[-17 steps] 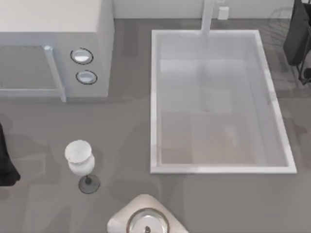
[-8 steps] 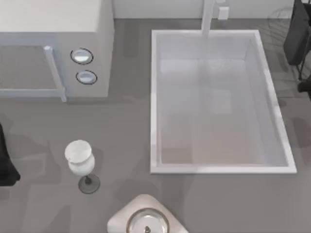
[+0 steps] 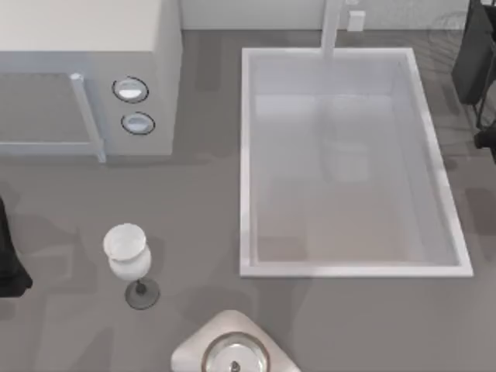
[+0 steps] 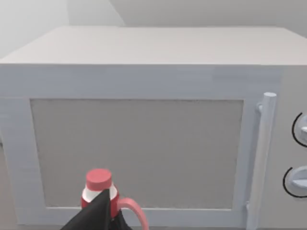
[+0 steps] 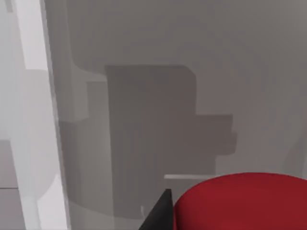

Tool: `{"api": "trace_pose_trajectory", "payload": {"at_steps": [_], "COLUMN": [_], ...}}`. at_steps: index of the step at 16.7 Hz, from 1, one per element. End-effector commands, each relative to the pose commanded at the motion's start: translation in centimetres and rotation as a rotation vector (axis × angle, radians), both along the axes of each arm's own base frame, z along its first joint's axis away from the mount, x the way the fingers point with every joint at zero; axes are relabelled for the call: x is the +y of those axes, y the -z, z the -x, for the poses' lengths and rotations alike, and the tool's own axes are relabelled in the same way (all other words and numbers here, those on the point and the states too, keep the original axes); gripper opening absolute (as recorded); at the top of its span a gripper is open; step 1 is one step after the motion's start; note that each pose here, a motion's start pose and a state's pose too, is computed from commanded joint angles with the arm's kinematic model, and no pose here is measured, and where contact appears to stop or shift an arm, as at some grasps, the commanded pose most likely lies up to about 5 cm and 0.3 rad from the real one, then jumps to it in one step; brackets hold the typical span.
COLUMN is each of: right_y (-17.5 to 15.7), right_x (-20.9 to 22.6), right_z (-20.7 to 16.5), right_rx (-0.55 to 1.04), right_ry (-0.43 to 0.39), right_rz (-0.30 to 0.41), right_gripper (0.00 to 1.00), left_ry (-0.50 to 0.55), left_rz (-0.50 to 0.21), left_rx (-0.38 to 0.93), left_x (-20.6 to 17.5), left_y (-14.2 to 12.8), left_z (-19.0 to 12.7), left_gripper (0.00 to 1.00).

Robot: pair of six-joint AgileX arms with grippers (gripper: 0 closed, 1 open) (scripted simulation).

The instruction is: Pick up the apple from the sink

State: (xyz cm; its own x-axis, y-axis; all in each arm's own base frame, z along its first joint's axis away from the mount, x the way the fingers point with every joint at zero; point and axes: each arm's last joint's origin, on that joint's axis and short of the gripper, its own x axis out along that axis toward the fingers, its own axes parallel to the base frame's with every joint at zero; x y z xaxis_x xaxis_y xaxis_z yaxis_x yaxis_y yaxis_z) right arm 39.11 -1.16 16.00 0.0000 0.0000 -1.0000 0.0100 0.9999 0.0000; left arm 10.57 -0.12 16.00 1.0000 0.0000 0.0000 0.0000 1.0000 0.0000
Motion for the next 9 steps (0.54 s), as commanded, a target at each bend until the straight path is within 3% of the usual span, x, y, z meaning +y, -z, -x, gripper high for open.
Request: {"api": "trace_pose_trajectory", "payload": {"at_steps": [3, 9], "right_y": [0.0, 0.0], "right_x": [0.0, 0.0], "right_z": [0.0, 0.0], "right_rx": [0.0, 0.0], "right_ry": [0.0, 0.0], "right_rz": [0.0, 0.0], "right_gripper": [0.98, 1.0], "left_ry": [0.0, 0.0], "left_rz": [0.0, 0.0], "left_rx": [0.0, 0.0], "left_x": [0.0, 0.0], "left_y": [0.0, 0.0], "left_z": [0.0, 0.0], "left_gripper": [1.0, 1.0]}}
